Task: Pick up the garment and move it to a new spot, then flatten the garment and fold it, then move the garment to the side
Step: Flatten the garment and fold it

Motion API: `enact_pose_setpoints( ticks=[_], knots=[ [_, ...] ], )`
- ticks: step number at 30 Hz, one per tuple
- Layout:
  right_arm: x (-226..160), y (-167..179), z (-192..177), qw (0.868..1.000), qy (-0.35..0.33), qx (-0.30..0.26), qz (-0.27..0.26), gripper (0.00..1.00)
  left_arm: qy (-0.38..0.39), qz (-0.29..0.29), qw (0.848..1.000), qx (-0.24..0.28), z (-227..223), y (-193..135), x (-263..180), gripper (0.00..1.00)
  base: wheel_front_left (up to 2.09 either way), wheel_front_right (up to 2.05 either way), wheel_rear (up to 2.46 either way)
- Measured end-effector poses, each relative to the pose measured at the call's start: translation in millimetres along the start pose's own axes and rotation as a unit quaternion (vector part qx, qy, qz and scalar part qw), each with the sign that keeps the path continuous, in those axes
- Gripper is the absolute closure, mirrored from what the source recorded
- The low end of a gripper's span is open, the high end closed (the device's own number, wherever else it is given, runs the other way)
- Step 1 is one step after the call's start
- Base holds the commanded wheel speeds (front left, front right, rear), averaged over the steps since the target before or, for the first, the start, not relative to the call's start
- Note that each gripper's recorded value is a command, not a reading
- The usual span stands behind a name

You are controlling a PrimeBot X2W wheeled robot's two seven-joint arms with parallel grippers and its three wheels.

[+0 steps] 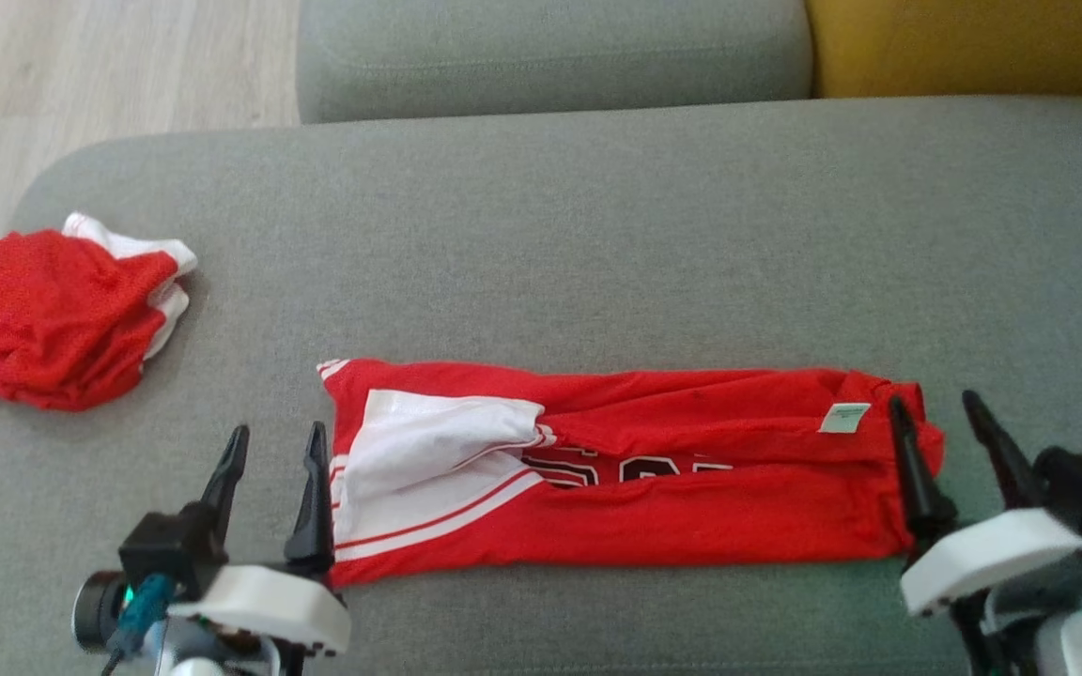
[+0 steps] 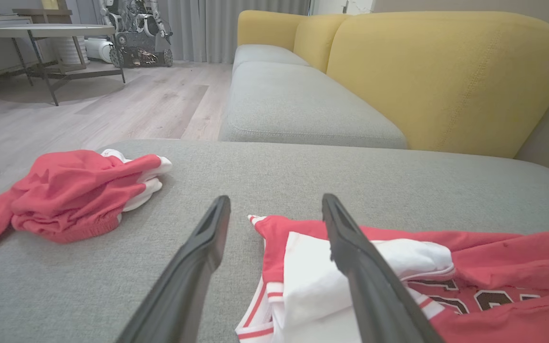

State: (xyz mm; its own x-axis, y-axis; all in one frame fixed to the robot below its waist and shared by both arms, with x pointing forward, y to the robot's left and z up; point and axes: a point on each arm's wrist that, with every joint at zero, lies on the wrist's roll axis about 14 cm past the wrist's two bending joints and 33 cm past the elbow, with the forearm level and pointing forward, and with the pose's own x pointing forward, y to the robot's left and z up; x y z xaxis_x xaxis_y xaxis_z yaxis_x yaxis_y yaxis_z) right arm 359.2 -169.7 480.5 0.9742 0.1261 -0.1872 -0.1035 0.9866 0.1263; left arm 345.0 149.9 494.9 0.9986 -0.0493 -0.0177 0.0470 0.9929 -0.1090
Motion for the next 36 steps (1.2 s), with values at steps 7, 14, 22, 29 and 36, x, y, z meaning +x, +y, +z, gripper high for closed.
enact_pose_setpoints(
  ticks=[7,14,22,29,36],
  knots=[
    [32,-36,-14,0.999,0.036,-0.004,-0.036,0.0,-0.008,-0.018,1.0,-0.004,4,-10,20,0.0,0.0,0.0,0.0],
    [55,-57,-62,0.989,0.133,0.0,-0.06,0.0,0.002,-0.022,1.0,-0.005,-6,-11,34,0.0,0.0,0.0,0.0],
    [41,-36,-110,0.971,0.232,0.032,-0.041,0.0,0.008,-0.019,1.0,-0.007,-14,-10,36,0.0,0.0,0.0,0.0],
    [27,-28,-117,0.965,0.255,0.054,-0.036,0.0,0.013,-0.022,1.0,-0.009,-17,-12,38,0.0,0.0,0.0,0.0],
    [24,-23,-119,0.96,0.268,0.073,-0.035,1.0,0.014,-0.023,1.0,-0.01,-19,-12,40,0.0,0.0,0.0,0.0]
  ],
)
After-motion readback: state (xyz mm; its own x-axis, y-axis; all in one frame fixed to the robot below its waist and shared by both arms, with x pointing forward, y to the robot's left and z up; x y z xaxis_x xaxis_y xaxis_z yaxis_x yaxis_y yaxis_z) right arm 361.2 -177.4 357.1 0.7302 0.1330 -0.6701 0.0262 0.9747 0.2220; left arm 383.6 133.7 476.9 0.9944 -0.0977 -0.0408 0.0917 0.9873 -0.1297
